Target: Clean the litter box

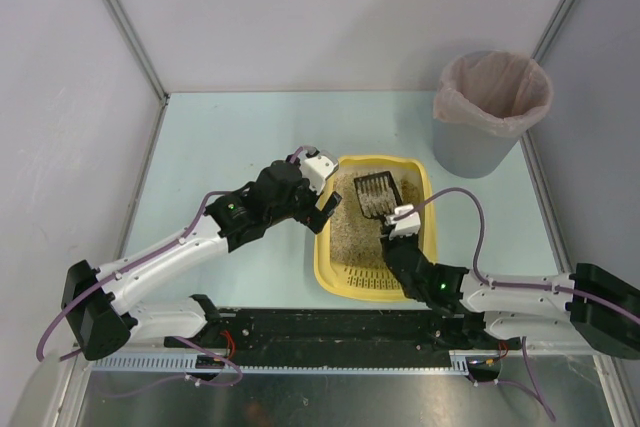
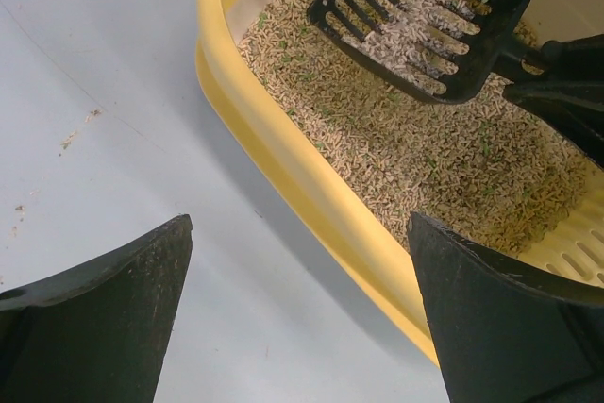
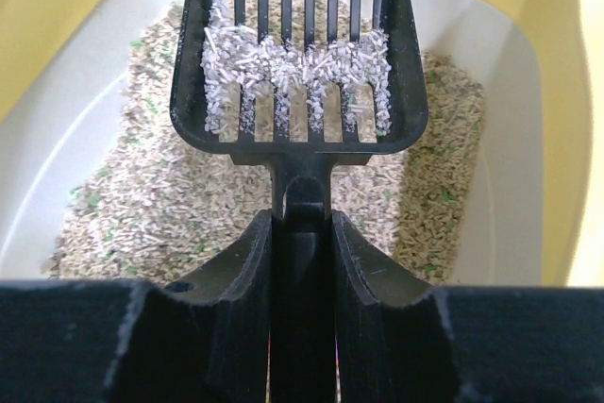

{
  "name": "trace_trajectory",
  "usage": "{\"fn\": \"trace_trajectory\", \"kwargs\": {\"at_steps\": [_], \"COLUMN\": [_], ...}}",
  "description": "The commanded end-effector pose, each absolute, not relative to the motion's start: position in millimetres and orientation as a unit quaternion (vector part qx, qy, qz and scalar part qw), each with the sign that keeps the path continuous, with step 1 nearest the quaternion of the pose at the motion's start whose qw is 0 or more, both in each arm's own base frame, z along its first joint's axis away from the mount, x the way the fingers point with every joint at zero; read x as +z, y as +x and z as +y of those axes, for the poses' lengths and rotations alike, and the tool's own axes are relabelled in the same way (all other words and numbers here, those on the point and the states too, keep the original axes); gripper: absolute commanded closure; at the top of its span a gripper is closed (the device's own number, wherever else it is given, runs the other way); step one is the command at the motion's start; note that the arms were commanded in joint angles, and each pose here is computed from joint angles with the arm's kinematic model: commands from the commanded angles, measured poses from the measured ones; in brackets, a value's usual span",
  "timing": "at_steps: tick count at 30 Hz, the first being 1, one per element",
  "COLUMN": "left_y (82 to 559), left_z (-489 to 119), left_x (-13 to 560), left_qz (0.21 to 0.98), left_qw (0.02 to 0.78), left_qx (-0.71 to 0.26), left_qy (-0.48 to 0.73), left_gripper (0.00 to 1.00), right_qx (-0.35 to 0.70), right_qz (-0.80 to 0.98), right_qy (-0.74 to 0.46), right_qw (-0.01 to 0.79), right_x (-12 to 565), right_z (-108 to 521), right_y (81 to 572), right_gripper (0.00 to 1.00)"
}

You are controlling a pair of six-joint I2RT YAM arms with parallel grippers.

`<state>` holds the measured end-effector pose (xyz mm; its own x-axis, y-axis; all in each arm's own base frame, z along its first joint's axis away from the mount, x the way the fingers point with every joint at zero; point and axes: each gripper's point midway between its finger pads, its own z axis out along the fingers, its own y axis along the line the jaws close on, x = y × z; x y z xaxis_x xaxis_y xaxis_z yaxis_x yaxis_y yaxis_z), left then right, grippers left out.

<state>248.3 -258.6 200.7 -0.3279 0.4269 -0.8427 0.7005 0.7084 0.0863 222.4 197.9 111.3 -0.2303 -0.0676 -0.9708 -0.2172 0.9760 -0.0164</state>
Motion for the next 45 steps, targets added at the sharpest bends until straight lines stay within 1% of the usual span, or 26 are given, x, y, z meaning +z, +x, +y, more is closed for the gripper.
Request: {"fn": "trace_trajectory", "kwargs": {"at_steps": [1,4,5,6,7,9,10,11,14,18,21,26,31,38,43,45], "left_y": [249.6,249.0,248.7,249.1,249.5,249.1,248.9,248.5,249.2,248.8,250.2,250.5,250.3,249.7,248.1,246.8], "left_z": [-260.6,-261.1,-260.8,-260.5,-260.6,-260.4,-260.7,-260.7,-259.8,-260.1,-258.2,-255.0,-253.0,-250.7,-251.1,-253.4], "left_x": [208.5,210.2,210.0,210.0,209.8,210.0,211.2,211.0,209.9,211.2,212.4,217.3,223.2,230.0,232.7,232.3], "left_qz": [0.793,0.791,0.791,0.791,0.792,0.791,0.791,0.791,0.792,0.791,0.790,0.787,0.782,0.776,0.773,0.772], "left_qw": [0.472,0.473,0.473,0.474,0.474,0.474,0.475,0.474,0.474,0.476,0.479,0.488,0.498,0.509,0.512,0.511], "left_qx": [-0.150,-0.153,-0.153,-0.151,-0.151,-0.151,-0.153,-0.153,-0.150,-0.152,-0.147,-0.144,-0.146,-0.148,-0.154,-0.160], "left_qy": [0.355,0.356,0.356,0.355,0.354,0.355,0.354,0.355,0.354,0.355,0.353,0.349,0.345,0.342,0.341,0.342], "left_gripper": [0.00,0.00,0.00,0.00,0.00,0.00,0.00,0.00,0.00,0.00,0.00,0.00,0.01,0.00,0.00,0.00], "right_qx": [0.105,0.031,0.057,0.071,0.112,0.077,0.038,0.033,0.071,0.019,0.024,0.031,0.038,0.038,0.062,0.051], "right_qz": [0.764,0.774,0.774,0.771,0.765,0.769,0.770,0.771,0.764,0.757,0.747,0.733,0.723,0.717,0.730,0.750], "right_qy": [-0.103,-0.051,-0.056,-0.097,-0.125,-0.114,-0.093,-0.092,-0.144,-0.143,-0.165,-0.158,-0.186,-0.169,-0.161,-0.165], "right_qw": [0.628,0.631,0.628,0.625,0.621,0.624,0.630,0.629,0.624,0.637,0.643,0.661,0.664,0.675,0.661,0.639], "right_x": [131.0,121.8,124.2,124.2,128.0,123.8,122.0,119.8,120.7,120.1,125.4,151.2,159.4,173.7,187.4,184.1], "right_z": [221.0,191.7,198.6,209.3,229.6,222.5,206.5,204.4,228.8,215.7,213.4,197.6,189.7,176.2,179.1,177.5], "right_y": [219.7,227.9,226.5,223.5,215.6,218.7,222.9,223.5,214.8,217.7,212.6,208.2,203.4,204.7,204.5,202.9], "right_gripper": [1.00,1.00,1.00,1.00,1.00,1.00,1.00,1.00,1.00,1.00,1.00,1.00,1.00,1.00,1.00,1.00]}}
